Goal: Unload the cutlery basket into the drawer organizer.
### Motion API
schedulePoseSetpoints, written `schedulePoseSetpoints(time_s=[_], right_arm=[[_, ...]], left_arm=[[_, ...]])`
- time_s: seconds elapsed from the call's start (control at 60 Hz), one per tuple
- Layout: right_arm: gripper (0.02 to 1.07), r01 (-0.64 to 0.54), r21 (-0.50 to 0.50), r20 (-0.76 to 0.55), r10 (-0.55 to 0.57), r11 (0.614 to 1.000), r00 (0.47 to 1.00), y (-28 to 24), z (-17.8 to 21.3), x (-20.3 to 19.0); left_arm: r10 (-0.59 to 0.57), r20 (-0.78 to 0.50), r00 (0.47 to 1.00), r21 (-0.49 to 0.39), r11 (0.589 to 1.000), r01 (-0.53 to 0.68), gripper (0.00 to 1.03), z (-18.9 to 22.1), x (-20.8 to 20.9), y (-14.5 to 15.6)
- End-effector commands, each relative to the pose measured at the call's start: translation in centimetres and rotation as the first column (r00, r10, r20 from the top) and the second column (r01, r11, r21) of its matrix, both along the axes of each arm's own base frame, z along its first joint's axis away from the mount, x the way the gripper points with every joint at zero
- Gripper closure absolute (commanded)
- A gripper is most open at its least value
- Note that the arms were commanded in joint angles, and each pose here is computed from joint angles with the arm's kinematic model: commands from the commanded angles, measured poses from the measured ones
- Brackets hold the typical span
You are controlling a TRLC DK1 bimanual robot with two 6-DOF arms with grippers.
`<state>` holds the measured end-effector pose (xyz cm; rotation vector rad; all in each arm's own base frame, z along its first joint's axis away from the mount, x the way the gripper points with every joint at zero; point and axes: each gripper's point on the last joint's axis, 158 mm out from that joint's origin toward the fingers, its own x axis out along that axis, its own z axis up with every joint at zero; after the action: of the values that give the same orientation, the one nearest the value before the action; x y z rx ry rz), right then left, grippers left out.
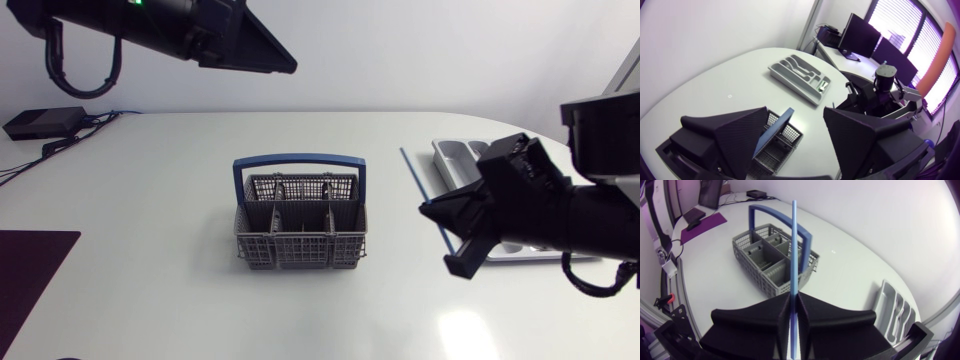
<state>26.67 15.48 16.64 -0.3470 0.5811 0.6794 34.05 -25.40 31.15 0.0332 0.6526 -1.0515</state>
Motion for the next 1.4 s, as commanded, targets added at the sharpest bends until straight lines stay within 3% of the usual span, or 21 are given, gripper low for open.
schedulePoseSetpoints(time_s=[0.0,0.167,0.317,0.5,0.733,0.85,1.067,1.167,1.283,1.383], right_arm=[[1.01,0.110,-0.016,-0.033,-0.111,0.994,0.993,-3.8,-1.3,1.9],[1.01,0.335,-0.030,-0.090,-0.337,0.942,0.937,-10.8,-3.2,6.5],[1.01,0.502,-0.049,-0.183,-0.502,0.864,0.845,-16.7,-6.0,10.2],[1.01,0.598,-0.110,-0.257,-0.603,0.794,0.755,-20.7,-9.8,13.3],[1.01,0.647,-0.165,-0.312,-0.662,0.744,0.682,-22.4,-13.7,15.3],[0.97,0.657,-0.184,-0.332,-0.675,0.731,0.659,-22.9,-15.2,15.9],[0.49,0.666,-0.219,-0.335,-0.696,0.713,0.635,-23.6,-16.5,16.0],[0.37,0.671,-0.217,-0.316,-0.702,0.709,0.639,-23.5,-15.6,15.7],[0.35,0.651,-0.198,-0.265,-0.679,0.733,0.684,-21.3,-13.1,14.9],[0.35,0.592,-0.167,-0.234,-0.615,0.788,0.753,-17.0,-10.4,13.7]], left_arm=[[0.069,0.008,0.998,0.022,0.997,-0.069,0.16,-1.1,0.3,1.5],[0.202,0.102,0.974,0.126,0.969,-0.214,0.16,-4.0,2.2,4.7],[0.297,0.158,0.942,0.204,0.923,-0.325,0.16,-7.3,3.4,8.2],[0.376,0.165,0.912,0.295,0.863,-0.409,0.16,-12.7,4.2,12.4],[0.392,0.152,0.907,0.361,0.833,-0.420,0.16,-16.7,3.6,14.0],[0.402,0.134,0.906,0.381,0.823,-0.421,0.16,-18.4,3.5,14.6],[0.405,0.093,0.910,0.420,0.812,-0.404,0.16,-21.1,2.9,15.4],[0.399,0.085,0.913,0.433,0.811,-0.394,0.16,-21.9,2.5,15.6],[0.394,0.071,0.916,0.445,0.810,-0.383,0.16,-22.7,1.9,15.7],[0.383,0.061,0.922,0.453,0.812,-0.368,0.16,-23.3,1.3,15.5]])
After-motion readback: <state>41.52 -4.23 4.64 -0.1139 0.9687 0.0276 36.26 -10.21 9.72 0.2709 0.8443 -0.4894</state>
